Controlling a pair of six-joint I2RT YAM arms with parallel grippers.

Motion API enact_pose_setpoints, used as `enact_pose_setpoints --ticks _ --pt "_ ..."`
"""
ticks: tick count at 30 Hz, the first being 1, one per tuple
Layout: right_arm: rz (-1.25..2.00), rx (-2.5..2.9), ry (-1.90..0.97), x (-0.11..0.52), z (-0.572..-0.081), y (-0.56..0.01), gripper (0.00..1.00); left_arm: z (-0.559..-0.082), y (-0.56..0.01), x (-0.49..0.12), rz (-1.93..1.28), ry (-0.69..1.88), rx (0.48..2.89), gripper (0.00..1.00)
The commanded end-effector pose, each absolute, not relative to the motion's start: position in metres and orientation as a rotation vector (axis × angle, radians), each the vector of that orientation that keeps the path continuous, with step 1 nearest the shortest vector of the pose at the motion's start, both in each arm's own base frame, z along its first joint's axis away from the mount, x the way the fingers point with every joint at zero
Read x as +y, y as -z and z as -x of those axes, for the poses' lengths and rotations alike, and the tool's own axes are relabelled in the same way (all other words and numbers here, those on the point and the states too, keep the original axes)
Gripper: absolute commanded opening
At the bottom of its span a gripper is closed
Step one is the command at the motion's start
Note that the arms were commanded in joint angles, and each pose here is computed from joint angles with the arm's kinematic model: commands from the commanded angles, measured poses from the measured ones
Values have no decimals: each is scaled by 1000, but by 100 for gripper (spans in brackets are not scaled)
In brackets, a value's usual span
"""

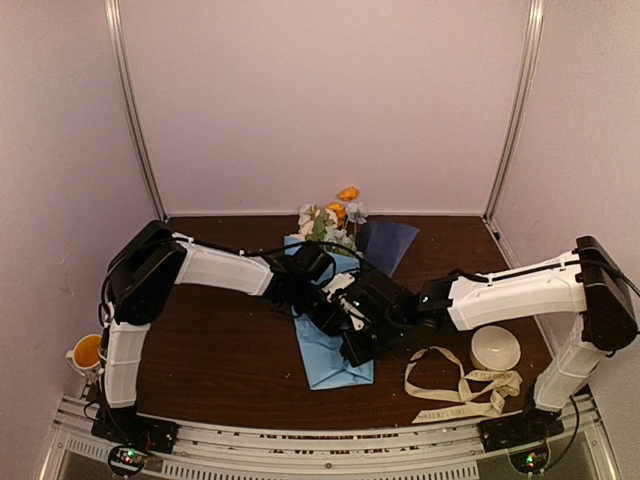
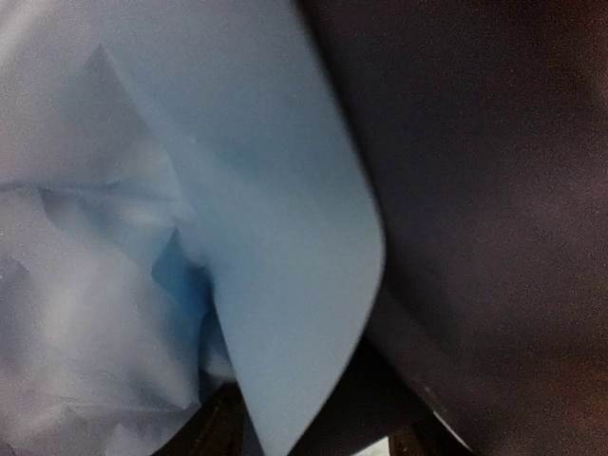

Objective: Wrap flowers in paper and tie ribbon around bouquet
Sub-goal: Fold the two-thirds-folded wrapping paper at the center of the board.

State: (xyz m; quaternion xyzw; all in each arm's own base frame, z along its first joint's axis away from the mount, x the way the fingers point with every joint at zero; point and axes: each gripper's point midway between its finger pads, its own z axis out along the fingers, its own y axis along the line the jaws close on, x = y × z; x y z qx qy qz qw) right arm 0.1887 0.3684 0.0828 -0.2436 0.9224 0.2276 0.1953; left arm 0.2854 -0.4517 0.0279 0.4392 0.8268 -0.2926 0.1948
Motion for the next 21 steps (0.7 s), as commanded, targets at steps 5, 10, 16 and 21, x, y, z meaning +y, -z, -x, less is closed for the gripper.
enact_pose_setpoints --ticks 5,10,16,21 --pt "842 2569 -505 375 -190 -49 0 -273 -28 -447 -1218 951 2329 60" --pt "881 2645 -442 365 -181 -12 0 -296 -77 -442 -1131 991 2226 67" --pt "911 2686 -364 355 -179 5 0 -317 -128 -408 -1013 986 2170 70" --pt "925 2702 -343 351 -177 11 0 -324 -149 -363 -893 975 2159 73"
